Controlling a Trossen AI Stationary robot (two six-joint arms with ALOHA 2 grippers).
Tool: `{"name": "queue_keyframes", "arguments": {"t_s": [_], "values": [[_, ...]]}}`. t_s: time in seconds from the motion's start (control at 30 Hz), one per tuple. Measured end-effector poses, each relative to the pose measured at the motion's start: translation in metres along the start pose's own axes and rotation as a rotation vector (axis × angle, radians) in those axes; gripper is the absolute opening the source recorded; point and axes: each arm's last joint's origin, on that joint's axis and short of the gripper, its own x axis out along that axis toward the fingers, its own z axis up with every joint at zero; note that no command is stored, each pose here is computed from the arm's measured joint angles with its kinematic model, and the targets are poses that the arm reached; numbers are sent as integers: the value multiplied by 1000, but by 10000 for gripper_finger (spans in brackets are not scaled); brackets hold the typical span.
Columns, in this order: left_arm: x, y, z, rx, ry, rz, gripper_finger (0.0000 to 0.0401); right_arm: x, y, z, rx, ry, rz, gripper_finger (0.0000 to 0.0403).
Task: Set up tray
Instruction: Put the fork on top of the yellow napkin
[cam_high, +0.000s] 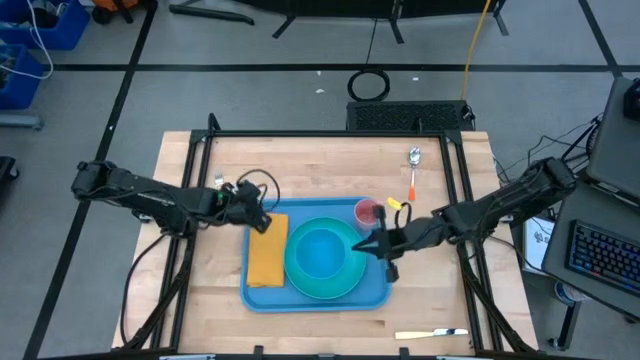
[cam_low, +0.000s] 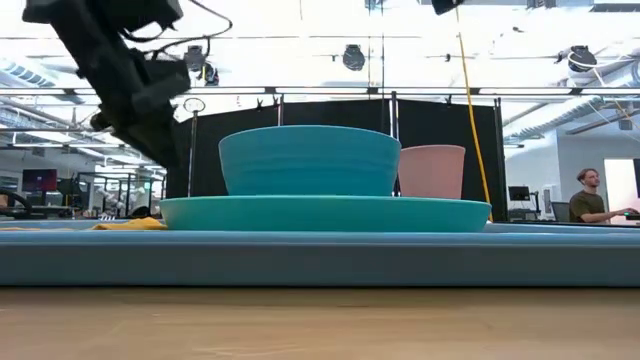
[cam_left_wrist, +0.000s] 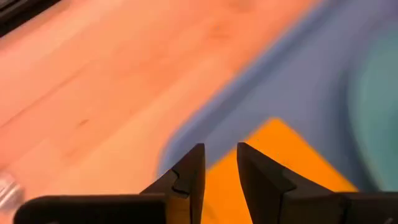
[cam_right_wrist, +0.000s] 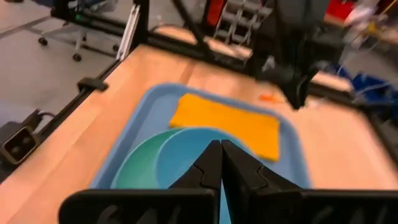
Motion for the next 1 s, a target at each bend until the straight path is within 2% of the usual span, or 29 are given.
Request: {"name": "queue_keyframes", "arguments": {"t_s": [0.13,0.33,0.5,0.67,0.8,1.0], "values": [[10,20,9,-84,40,113,97,-13,-13,11,-50,-82,-40,0],[22,42,23,-203,102,159,97,-29,-29,19,-110,-138,-97,0],[30,61,32,-321,189,157,97,-32,-36,15,-111,-101,-116,0],[32,76,32,-397,246,218,97,-31,-36,10,-140,-51,-111,0],[32,91,27,-489,344,297,97,-31,-36,9,-144,-39,-108,0],[30,101,24,-517,393,356,101,-31,-36,9,-141,-38,-107,0]]}}
